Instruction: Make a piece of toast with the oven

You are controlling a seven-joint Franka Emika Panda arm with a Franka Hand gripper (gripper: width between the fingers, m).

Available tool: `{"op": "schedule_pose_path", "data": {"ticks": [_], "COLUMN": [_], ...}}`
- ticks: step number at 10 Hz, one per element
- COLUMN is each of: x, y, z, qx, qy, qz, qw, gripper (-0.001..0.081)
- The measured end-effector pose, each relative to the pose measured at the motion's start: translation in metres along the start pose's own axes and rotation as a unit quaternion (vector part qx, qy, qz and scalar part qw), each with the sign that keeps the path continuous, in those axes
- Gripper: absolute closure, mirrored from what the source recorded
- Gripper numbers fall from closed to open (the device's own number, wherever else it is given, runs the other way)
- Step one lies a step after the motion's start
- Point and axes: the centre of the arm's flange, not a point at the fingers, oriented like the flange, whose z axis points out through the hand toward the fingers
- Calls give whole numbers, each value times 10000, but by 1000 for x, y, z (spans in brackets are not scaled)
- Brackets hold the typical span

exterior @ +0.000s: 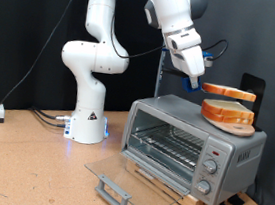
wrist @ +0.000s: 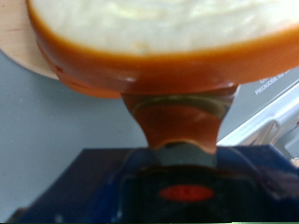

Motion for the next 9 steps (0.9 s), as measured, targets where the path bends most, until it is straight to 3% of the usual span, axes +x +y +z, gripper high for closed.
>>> {"op": "schedule_pose_path", "data": {"ticks": [6, 9], "x": [-42, -70], "y": [75, 113], "z": [-34, -56], "qx": [284, 211], "qy": [113, -19], "qz": [-95, -188], "qw": [9995, 9996], "gripper": [401, 401]}}
